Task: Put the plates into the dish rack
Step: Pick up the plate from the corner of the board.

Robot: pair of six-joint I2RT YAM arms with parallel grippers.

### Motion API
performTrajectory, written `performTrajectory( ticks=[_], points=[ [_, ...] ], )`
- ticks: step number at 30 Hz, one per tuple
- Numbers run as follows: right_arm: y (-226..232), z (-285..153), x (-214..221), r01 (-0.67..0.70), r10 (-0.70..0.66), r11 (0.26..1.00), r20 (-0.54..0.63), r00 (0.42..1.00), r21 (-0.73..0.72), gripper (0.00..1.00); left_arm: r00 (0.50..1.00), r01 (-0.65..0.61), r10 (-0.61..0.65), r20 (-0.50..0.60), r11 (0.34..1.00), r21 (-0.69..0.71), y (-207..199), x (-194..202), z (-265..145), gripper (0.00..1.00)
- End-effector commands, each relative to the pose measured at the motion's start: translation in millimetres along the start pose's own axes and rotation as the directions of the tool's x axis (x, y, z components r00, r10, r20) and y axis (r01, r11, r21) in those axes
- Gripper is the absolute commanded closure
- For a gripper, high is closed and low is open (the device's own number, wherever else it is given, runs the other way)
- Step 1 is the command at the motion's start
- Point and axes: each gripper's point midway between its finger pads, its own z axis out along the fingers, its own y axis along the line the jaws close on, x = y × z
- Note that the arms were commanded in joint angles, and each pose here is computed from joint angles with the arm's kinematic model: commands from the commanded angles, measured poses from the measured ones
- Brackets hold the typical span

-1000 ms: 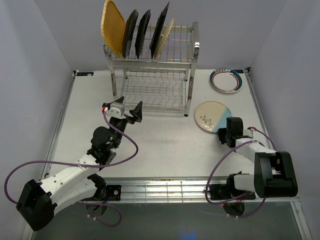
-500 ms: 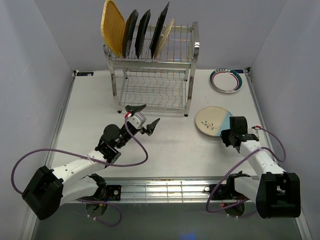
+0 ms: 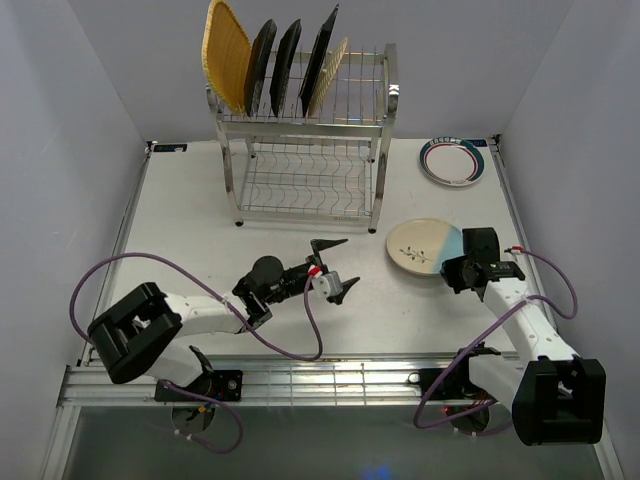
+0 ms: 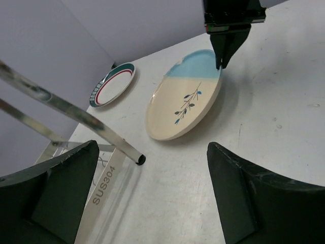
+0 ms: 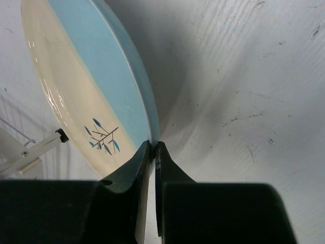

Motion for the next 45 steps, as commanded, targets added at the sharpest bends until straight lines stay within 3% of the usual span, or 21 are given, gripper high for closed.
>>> performTrajectory(
  ticks=[1, 5, 9, 13, 17, 30, 33, 38, 45],
  points=[
    [37.5, -25.5, -6.0, -0.003, 0.002, 0.993, -0.008, 1.000, -0.121, 0.92, 0.966, -0.197, 0.192, 0.175, 0.980, 0.012, -1.6, -38.1, 15.1, 0.02],
    [37.2, -35.6, -6.0, 0.024, -0.026, 0.993, -0.016, 1.000, -0.114, 0.92, 0.955, -0.229, 0.216, 0.201, 0.973, 0.043, -8.6, -30.6, 34.3, 0.02],
    [31.2, -46.0, -7.0, 0.013, -0.014, 0.992, -0.009, 1.000, -0.126, 0.92, 0.945, -0.286, 0.260, 0.199, 0.951, 0.118, -36.7, 1.0, 47.3, 0.02],
    [28.0, -52.1, -7.9, -0.001, 0.000, 0.989, 0.000, 1.000, -0.146, 0.92, 0.899, -0.389, 0.361, 0.249, 0.918, 0.073, -49.3, 6.9, 55.8, 0.02],
    [28.4, -54.1, -3.3, 0.028, -0.032, 0.988, -0.026, 0.999, -0.149, 0.92, 0.887, -0.428, 0.400, 0.229, 0.900, 0.085, -62.3, 27.7, 61.6, 0.02],
    [30.8, -62.9, 10.4, 0.058, -0.075, 0.979, -0.079, 0.994, -0.195, 0.92, 0.901, -0.426, 0.403, 0.159, 0.892, 0.149, -61.6, 44.2, 89.4, 0.02],
    [32.9, -63.7, 14.1, 0.067, -0.087, 0.976, -0.091, 0.992, -0.205, 0.92, 0.932, -0.363, 0.347, 0.109, 0.899, 0.245, -70.5, 56.5, 102.2, 0.04],
    [33.7, -66.7, 12.2, 0.073, -0.091, 0.975, -0.079, 0.993, -0.212, 0.92, 0.914, -0.404, 0.380, 0.142, 0.880, 0.248, -80.6, 55.6, 104.8, 0.05],
    [35.1, -75.8, 12.0, 0.079, -0.099, 0.970, -0.079, 0.992, -0.232, 0.92, 0.921, -0.388, 0.375, 0.100, 0.871, 0.303, -97.8, 67.7, 117.3, 0.10]
  ],
)
